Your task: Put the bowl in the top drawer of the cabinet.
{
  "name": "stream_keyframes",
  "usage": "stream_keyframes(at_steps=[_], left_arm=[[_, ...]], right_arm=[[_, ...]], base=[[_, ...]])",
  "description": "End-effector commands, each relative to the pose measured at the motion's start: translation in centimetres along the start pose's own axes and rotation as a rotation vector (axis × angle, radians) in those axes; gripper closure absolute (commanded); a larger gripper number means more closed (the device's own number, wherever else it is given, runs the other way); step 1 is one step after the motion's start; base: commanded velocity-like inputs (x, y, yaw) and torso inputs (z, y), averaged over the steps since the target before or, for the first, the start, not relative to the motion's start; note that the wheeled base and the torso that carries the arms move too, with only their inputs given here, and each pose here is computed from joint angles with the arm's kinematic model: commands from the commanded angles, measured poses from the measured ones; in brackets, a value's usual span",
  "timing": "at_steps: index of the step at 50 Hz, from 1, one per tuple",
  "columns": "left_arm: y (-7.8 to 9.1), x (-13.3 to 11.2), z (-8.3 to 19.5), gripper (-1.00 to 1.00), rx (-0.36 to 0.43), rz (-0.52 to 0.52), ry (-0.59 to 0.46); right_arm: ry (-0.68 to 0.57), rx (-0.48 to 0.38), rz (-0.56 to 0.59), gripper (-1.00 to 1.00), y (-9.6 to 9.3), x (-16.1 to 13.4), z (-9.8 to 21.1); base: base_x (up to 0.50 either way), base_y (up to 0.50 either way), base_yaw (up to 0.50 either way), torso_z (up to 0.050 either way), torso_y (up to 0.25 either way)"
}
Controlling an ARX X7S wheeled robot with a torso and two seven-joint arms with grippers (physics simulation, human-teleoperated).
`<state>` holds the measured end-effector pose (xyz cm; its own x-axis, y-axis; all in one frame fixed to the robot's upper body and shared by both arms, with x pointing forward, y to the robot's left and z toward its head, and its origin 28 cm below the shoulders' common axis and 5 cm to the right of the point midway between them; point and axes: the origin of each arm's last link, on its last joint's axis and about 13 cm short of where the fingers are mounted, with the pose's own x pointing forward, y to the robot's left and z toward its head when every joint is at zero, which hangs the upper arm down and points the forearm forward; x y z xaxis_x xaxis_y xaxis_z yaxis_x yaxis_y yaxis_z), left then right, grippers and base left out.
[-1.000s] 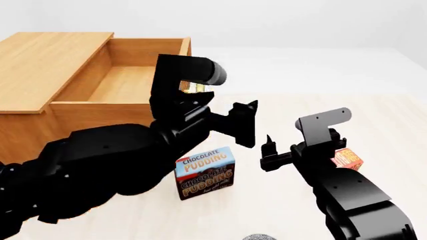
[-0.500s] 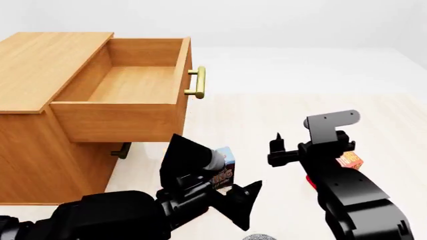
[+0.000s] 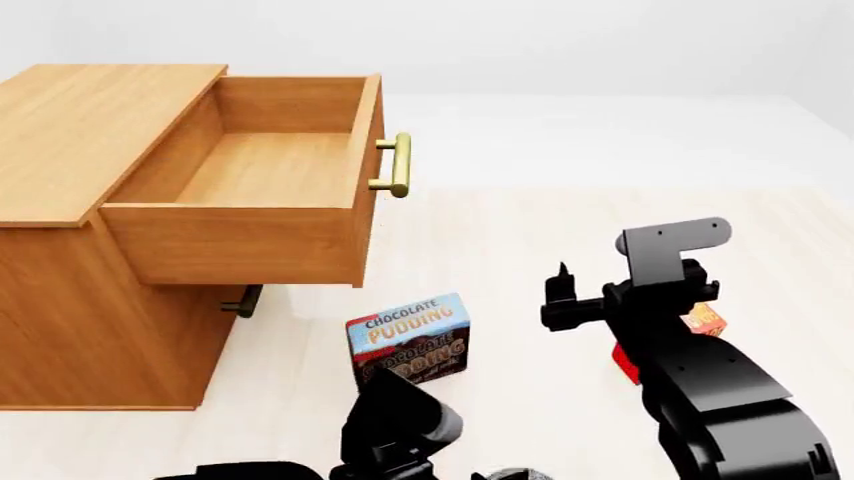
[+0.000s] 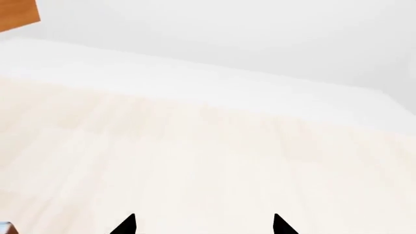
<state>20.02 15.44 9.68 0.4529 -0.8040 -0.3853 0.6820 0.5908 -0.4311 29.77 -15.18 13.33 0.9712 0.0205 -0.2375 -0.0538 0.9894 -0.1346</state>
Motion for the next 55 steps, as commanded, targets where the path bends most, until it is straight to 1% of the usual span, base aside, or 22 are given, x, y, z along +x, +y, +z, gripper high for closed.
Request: stream_keyframes(at_steps=[1, 15, 29, 32, 38, 55], left_arm=[[0.1, 0.5, -2.4, -1.0, -0.035, -0.03, 0.079], [1.2, 1.4, -4.7, -1.0, -0.064, -0.02, 0.152], [1.9, 3.2, -5.2, -1.0, -0.086, 0.004, 0.199], [2.1, 3.5, -5.5, -1.0, -0.103, -0.003, 0.22], [2.4, 4.1, -6.2, -1.0, -0.103, 0.001, 0.248], [3.0, 5.7, -7.0, -1.0, -0.108, 0.009, 0.298]], right_arm=[[-0.007, -0.001, 0.005, -1.0, 0.0, -0.1, 0.3], [-0.014, 0.001, 0.023, -1.0, 0.1, -0.1, 0.3], [-0.013, -0.006, 0.056, -1.0, 0.4, 0.0, 0.0], [-0.012, -0.013, 0.062, -1.0, 0.4, -0.1, -0.1], [-0.025, 0.009, 0.055, -1.0, 0.1, -0.3, 0.0], [-0.026, 0.008, 0.068, -1.0, 0.3, -0.2, -0.1]], base=[[0.0, 0.0, 0.0, 0.0, 0.0], [0.0, 0.0, 0.0, 0.0, 0.0], [0.0, 0.0, 0.0, 0.0, 0.0], [0.0, 0.0, 0.0, 0.0, 0.0], [0.0, 0.0, 0.0, 0.0, 0.0], [0.0, 0.0, 0.0, 0.0, 0.0]])
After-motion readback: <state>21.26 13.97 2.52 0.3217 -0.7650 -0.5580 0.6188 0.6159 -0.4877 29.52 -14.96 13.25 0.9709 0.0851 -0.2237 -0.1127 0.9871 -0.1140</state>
